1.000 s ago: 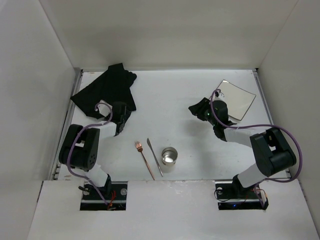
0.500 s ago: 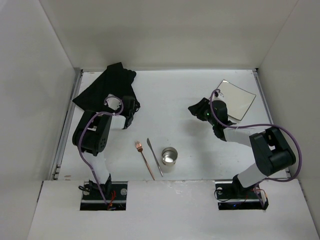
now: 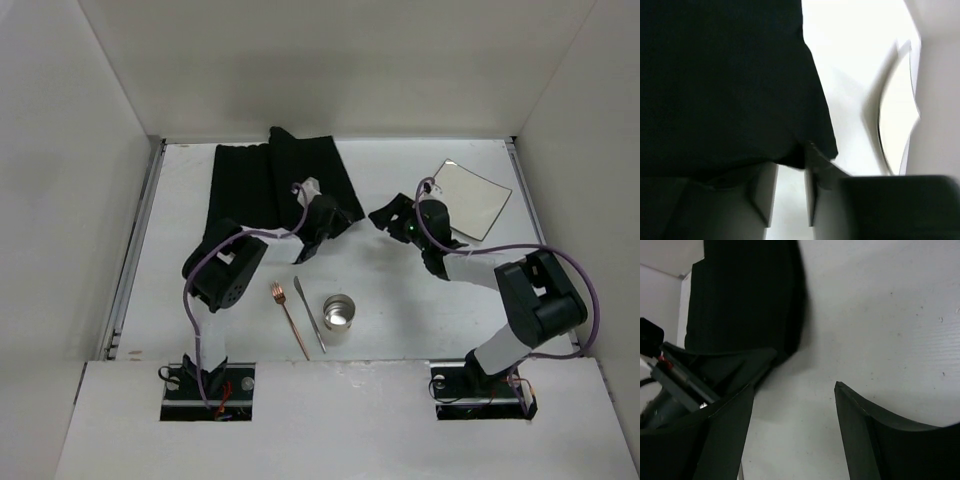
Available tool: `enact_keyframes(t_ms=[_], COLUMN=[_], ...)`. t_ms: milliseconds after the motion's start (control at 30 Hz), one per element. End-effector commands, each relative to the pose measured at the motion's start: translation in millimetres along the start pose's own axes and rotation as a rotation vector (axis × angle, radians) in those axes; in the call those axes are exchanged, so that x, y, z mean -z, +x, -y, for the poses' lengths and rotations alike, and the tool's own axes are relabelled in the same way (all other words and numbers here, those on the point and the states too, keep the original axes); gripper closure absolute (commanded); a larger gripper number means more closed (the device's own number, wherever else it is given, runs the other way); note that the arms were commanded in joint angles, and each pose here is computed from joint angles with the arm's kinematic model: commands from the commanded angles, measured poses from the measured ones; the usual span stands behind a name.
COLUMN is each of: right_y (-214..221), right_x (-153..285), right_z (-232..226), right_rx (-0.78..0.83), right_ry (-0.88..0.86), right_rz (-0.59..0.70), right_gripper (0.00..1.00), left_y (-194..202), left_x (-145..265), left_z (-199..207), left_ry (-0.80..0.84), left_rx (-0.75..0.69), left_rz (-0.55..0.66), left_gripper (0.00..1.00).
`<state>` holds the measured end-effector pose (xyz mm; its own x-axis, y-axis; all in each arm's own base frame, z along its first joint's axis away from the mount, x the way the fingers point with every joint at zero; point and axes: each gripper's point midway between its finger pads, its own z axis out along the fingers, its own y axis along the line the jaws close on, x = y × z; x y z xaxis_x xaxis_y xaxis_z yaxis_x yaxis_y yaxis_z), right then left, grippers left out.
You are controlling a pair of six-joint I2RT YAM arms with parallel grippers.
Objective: Set the dinner table for one person
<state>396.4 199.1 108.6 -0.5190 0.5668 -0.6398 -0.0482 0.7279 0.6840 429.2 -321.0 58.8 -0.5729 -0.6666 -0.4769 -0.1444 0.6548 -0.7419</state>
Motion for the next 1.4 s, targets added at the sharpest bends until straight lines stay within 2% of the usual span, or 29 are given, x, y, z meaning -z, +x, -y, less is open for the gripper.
enact_keyframes(t_ms=[0, 67, 100, 233, 333, 467, 533, 633, 733, 900, 1100, 1233, 1367], right_y=[-7.9, -5.3, -3.5, 10.0, 16.5, 16.3, 13.2, 12.2, 6.4, 9.1, 19.0, 25.5, 19.7], right_x=[-9.9, -12.9, -15.5, -22.9, -27.5, -25.2, -23.2, -20.6, -15.5, -16.1, -25.8, -30.9, -31.8], right_z=[-6.2, 0.0, 5.0, 14.8, 25.4, 31.5, 36.9, 41.8, 42.0, 36.3, 25.9, 29.5, 34.7], right_rx=[0.006, 0.003, 0.000, -0.039, -0.045, -0.042, -0.027, -0.008, 0.014, 0.006, -0.015, -0.050, -0.094], right_ry=[0.009, 0.036, 0.056, 0.111, 0.165, 0.214, 0.253, 0.299, 0.313, 0.277, 0.211, 0.188, 0.166], right_rz=[0.021, 0.014, 0.012, -0.028, -0.033, -0.022, 0.002, 0.002, 0.015, -0.017, -0.043, -0.074, -0.075], right_gripper=[0.27, 0.27, 0.27, 0.37, 0.38, 0.35, 0.34, 0.34, 0.34, 0.35, 0.38, 0.45, 0.53], left_y=[30.2, 41.8, 46.9, 41.8, 19.2, -22.1, -43.8, -65.1, -81.9, -106.7, -135.8, -143.8, -152.3], left_x=[10.6, 24.1, 33.9, 73.8, 104.6, 141.2, 155.8, 174.8, 190.1, 201.9, 197.5, 187.1, 178.9], left_z=[46.2, 55.1, 58.1, 59.2, 40.8, -16.0, -58.2, -117.1, -156.5, -186.6, -211.8, -227.2, -241.0], left_ry=[0.140, 0.163, 0.176, 0.204, 0.184, 0.081, -0.020, -0.177, -0.268, -0.326, -0.370, -0.396, -0.416], left_rx=[-0.073, -0.096, -0.111, -0.178, -0.184, -0.162, -0.120, -0.053, 0.012, 0.078, 0.186, 0.239, 0.312], left_rz=[-0.072, -0.096, -0.109, -0.089, -0.024, 0.116, 0.179, 0.240, 0.286, 0.360, 0.432, 0.426, 0.470], left_gripper=[0.70, 0.59, 0.57, 0.54, 0.54, 0.53, 0.53, 0.52, 0.52, 0.51, 0.50, 0.50, 0.50])
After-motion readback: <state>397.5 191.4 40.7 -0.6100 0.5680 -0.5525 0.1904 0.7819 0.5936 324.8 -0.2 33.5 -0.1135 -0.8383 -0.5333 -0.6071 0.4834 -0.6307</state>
